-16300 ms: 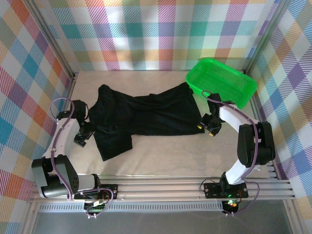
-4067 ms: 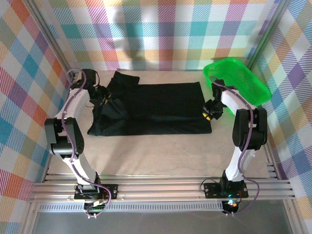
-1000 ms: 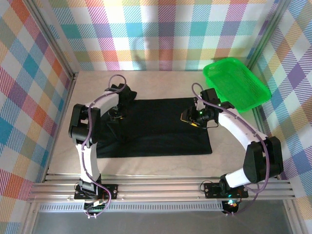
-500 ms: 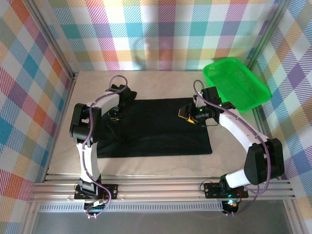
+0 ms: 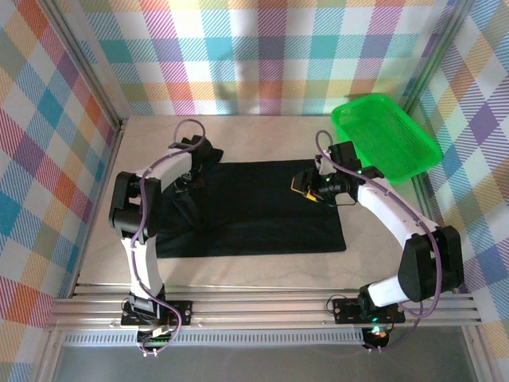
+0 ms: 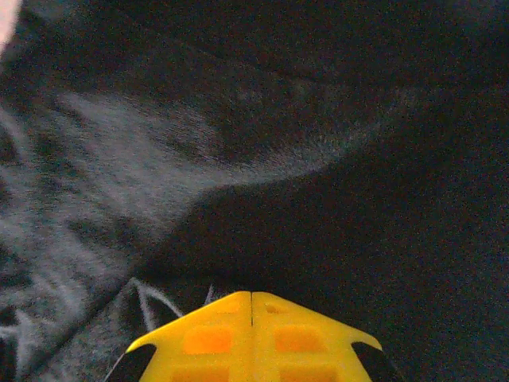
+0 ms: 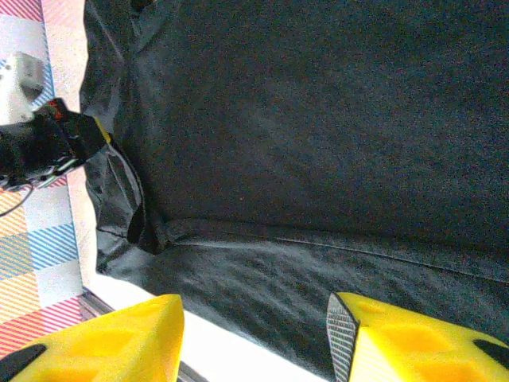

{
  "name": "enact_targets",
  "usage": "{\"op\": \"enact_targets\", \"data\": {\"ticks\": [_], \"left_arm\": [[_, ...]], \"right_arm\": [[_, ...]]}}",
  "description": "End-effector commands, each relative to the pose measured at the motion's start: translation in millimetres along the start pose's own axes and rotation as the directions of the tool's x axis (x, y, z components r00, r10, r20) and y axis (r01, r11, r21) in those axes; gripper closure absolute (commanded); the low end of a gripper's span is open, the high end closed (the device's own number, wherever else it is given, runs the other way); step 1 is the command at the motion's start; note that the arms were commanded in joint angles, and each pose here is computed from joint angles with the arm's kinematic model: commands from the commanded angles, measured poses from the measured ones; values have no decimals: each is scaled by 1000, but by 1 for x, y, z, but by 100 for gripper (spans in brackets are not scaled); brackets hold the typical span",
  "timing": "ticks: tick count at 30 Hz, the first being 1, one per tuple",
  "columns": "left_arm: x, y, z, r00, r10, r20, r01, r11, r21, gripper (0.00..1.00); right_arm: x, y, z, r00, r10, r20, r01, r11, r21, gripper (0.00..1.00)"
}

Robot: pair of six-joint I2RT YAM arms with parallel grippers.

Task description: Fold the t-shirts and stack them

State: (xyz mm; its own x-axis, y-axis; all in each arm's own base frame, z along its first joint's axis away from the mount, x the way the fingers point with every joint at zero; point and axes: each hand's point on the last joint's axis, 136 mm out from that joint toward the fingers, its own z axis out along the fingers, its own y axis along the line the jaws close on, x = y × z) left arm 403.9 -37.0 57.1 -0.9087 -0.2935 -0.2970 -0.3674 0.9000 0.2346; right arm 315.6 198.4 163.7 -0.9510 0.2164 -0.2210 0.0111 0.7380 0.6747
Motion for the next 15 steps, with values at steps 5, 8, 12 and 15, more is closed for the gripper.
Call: {"op": "enact_targets", "data": {"ticks": [5,8,12,15], "left_arm": [[-16,36,-14,988,-156,14,156,988,14,100],[-21,41,-9,983,-185,1,185,982,21,100],[-26,45,-3,973,-230,-18,231,973,27,100],[-29,50,3,959,-283,-33,284,958,35,100]], "right_arm": [[4,9,-7,1000,-13,4,13,1000,-29,49],[5,9,-7,1000,-14,3,14,999,-30,49],[9,7,-8,1000,-11,-6,11,1000,-28,49],[12,7,-10,1000,-10,-9,10,1000,-27,49]]}}
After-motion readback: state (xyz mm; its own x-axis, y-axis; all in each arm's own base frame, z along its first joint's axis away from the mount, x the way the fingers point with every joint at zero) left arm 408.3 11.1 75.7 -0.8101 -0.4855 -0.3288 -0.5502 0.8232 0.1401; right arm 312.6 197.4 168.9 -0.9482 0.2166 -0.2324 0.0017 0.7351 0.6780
